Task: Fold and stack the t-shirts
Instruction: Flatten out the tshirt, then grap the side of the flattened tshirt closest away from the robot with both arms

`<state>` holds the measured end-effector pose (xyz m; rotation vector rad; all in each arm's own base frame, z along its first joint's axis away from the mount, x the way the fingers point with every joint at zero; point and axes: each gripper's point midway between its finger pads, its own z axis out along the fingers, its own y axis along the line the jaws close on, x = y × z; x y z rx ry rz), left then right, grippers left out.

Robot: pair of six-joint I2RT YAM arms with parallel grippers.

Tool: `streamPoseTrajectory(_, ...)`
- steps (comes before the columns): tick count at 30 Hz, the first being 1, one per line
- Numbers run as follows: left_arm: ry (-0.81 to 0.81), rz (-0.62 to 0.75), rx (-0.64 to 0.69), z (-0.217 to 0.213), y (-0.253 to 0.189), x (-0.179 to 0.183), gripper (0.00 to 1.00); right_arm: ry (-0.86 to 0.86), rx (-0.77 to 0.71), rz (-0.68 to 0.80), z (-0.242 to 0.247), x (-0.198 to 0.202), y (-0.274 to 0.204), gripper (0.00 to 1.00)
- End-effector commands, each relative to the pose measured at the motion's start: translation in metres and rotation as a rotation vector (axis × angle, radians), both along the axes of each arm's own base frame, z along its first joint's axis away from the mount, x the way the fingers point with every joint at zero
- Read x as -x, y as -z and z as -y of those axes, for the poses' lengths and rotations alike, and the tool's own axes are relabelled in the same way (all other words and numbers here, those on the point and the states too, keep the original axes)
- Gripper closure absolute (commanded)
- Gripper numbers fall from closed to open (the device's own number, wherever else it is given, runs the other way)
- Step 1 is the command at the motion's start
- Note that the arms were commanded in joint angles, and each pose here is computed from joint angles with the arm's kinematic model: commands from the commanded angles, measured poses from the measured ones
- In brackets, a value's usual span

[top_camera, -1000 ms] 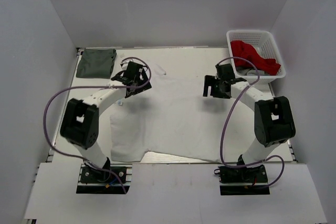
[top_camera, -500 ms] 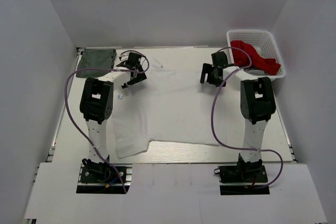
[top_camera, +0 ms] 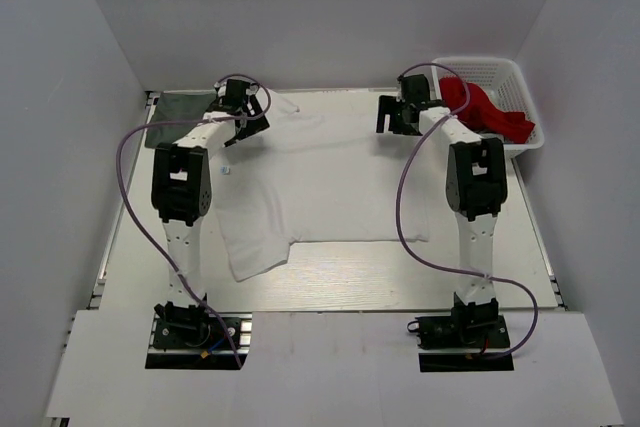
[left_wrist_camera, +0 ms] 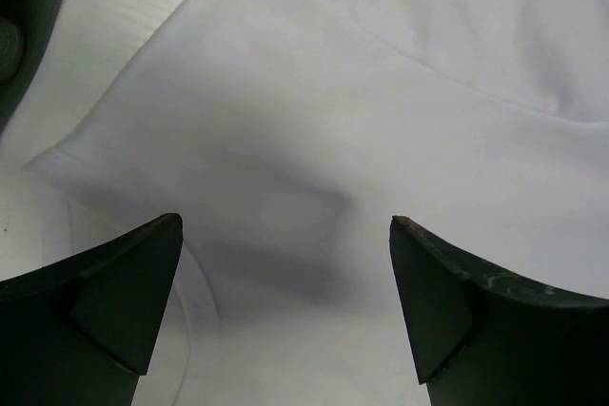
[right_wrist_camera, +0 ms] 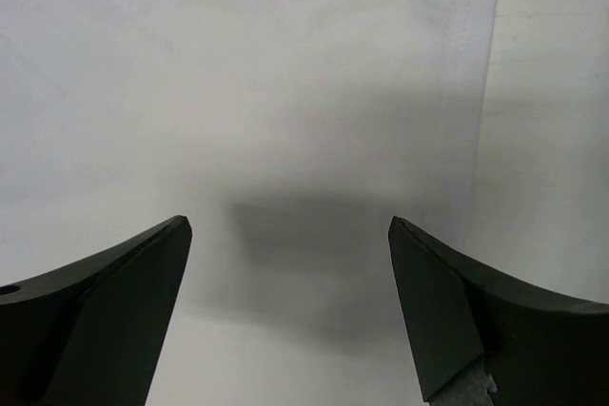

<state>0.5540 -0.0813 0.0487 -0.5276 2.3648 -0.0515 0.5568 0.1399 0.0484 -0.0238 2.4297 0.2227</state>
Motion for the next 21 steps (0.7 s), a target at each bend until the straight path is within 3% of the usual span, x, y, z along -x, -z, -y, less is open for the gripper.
streamPoseTrajectory(1,0.072,0.098,0.024,0.010,-0.070,0.002,0.00,-0.062,-0.033,0.167,-0.010,-0.003,-0.092,0.10)
streamPoseTrajectory(2,0.072,0.147,0.032,0.008,-0.101,0.012,0.00,-0.100,-0.068,0.165,-0.014,0.019,-0.104,0.10)
streamPoseTrajectory(5,0.033,0.115,0.027,0.003,-0.095,0.061,0.00,-0.102,-0.131,0.204,-0.021,0.053,-0.113,0.10)
streamPoseTrajectory(6,0.012,0.167,0.058,0.001,-0.122,0.079,0.00,-0.083,-0.158,0.216,-0.020,0.072,-0.113,0.10)
streamPoseTrajectory(7,0.013,0.074,0.076,0.003,-0.091,0.114,0.00,-0.078,-0.173,0.220,-0.020,0.081,-0.114,0.10)
streamPoseTrajectory(9,-0.002,0.015,0.162,0.008,-0.078,0.154,0.00,-0.038,-0.202,0.184,-0.012,0.120,-0.105,0.10)
streamPoseTrajectory(10,-0.023,-0.069,0.166,0.003,-0.046,0.192,0.00,-0.015,-0.212,0.164,-0.007,0.138,-0.100,0.10)
streamPoseTrajectory(11,-0.052,-0.027,0.234,0.005,-0.061,0.211,0.00,-0.004,-0.214,0.166,-0.005,0.143,-0.098,0.10)
streamPoseTrajectory(13,-0.027,-0.082,0.274,0.008,-0.032,0.259,0.00,0.033,-0.216,0.164,0.004,0.161,-0.095,0.10)
streamPoseTrajectory(15,-0.008,-0.065,0.335,0.010,-0.039,0.295,0.00,0.053,-0.212,0.160,0.008,0.166,-0.096,0.10)
streamPoseTrajectory(21,-0.045,-0.157,0.440,0.010,-0.024,0.376,0.00,0.078,-0.253,0.191,0.011,0.178,-0.101,0.10)
